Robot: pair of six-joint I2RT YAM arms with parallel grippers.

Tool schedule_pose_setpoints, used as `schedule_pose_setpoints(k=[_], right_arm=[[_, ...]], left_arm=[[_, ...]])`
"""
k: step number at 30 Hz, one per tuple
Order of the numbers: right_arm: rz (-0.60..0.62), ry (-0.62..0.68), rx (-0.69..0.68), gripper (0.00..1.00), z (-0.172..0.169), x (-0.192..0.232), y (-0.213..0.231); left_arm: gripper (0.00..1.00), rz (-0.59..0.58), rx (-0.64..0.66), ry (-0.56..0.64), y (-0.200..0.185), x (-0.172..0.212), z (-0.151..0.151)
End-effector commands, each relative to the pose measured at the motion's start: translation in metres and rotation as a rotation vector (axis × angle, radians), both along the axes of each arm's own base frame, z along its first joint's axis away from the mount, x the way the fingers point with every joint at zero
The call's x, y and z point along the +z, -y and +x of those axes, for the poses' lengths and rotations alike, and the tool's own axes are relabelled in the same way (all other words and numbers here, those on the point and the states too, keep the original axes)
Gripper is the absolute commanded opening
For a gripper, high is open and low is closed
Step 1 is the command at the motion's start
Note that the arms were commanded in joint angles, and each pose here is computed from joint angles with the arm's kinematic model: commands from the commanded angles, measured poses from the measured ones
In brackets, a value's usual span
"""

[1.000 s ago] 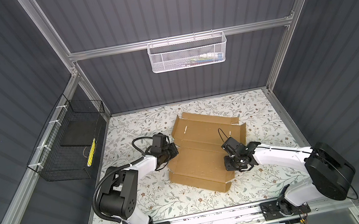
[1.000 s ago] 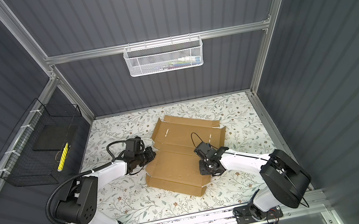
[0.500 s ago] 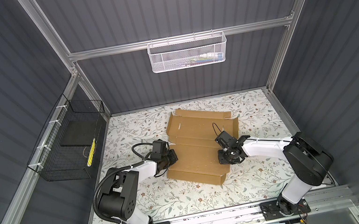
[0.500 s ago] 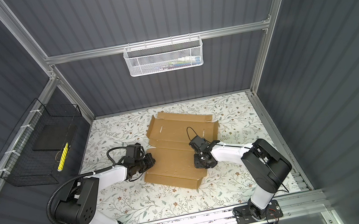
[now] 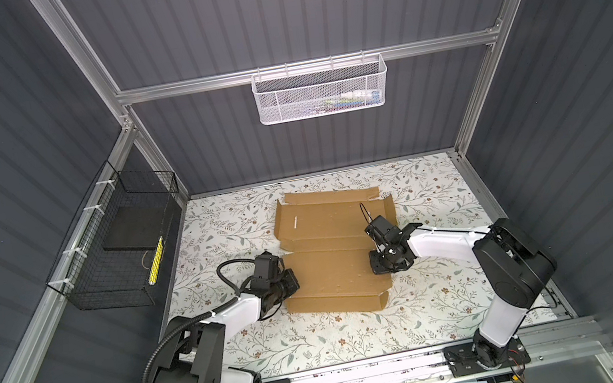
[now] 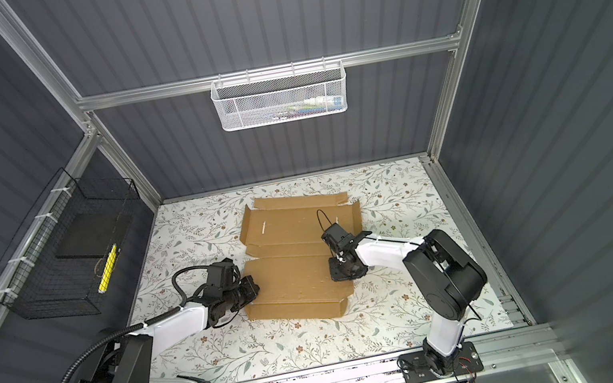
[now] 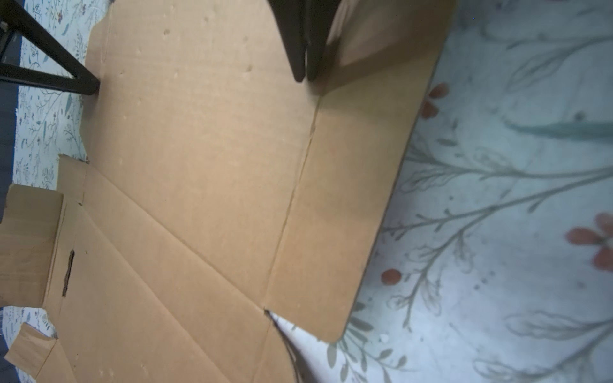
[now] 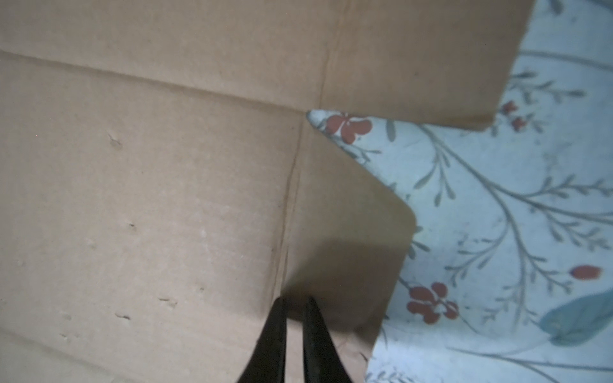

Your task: Fold the paper box

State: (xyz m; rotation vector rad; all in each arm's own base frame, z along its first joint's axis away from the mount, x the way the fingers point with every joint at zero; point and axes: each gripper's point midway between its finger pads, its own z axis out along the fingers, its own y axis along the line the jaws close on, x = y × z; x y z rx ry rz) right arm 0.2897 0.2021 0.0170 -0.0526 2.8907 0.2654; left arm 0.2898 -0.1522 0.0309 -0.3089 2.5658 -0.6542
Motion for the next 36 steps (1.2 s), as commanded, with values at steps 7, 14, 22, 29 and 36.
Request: schedule_pose_setpoints(k=[7,14,22,29,36], right_arm=[[-0.121,-0.015,0.002,0.18,-0.016,0.03,0.032],[-0.069,0.087,-0.001,0.21,0.0,0.068,0.021],[0.031,0.157,0.005,0.24,0.025,0.086,-0.007],[0.075,0.152,0.036,0.24,0.033,0.078,-0.022],[0.075,0.15,0.055,0.25,0.032,0.073,-0.022]], left_arm=[[0.0,0.091,-0.003,0.088,-0.008,0.04,0.025],[0.0,0.105,-0.036,0.085,-0.006,0.05,0.072],[0.37,0.157,-0.081,0.106,-0.012,0.066,0.136],[0.63,0.217,-0.166,0.097,-0.018,0.068,0.174],[0.61,0.262,-0.219,0.086,-0.016,0.056,0.208]])
